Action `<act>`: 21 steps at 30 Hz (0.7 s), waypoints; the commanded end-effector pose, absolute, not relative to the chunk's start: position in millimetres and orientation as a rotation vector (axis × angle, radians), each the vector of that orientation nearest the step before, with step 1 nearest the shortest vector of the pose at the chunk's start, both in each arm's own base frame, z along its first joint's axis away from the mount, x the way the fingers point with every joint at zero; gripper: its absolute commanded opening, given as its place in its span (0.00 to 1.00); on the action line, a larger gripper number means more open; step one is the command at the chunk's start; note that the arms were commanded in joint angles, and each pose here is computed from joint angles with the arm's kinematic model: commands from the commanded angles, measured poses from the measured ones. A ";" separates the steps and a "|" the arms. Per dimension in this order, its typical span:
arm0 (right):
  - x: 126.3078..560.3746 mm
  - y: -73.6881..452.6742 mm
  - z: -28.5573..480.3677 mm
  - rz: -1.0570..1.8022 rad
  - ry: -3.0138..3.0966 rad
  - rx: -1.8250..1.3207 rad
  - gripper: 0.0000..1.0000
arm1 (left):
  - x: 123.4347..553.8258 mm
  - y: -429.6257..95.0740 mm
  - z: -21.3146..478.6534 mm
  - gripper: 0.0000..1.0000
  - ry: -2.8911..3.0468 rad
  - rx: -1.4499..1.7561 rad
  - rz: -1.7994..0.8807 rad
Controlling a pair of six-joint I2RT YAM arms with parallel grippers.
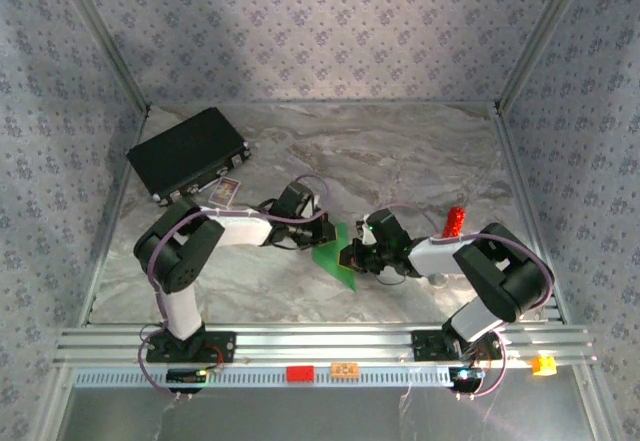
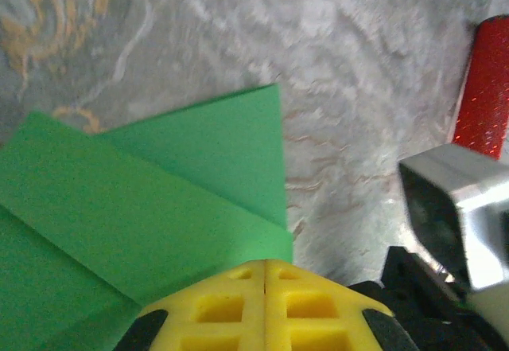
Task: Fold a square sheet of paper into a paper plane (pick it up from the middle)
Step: Fourth fold the wing at the center of the table.
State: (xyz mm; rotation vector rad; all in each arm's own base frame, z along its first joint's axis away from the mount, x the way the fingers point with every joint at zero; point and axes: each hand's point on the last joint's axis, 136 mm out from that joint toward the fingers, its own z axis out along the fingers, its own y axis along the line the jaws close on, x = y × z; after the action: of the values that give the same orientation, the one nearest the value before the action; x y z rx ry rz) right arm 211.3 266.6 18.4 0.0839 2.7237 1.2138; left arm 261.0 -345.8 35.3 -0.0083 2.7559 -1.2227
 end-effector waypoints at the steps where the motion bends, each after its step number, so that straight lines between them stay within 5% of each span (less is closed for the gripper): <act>1: 185.8 238.1 -22.6 1.034 2.898 0.198 0.00 | 258.9 -343.5 18.6 0.01 2.780 -0.041 -1.221; 21: 179.5 233.6 -25.5 1.029 2.912 0.191 0.00 | 323.6 -284.0 8.1 0.01 2.767 -0.226 -1.076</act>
State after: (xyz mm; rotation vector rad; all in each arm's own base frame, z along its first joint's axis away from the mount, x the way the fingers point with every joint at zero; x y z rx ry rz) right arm 211.0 266.5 18.3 0.0761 2.7047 1.2260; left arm 311.2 -303.0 21.7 -0.1817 2.7384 -1.2058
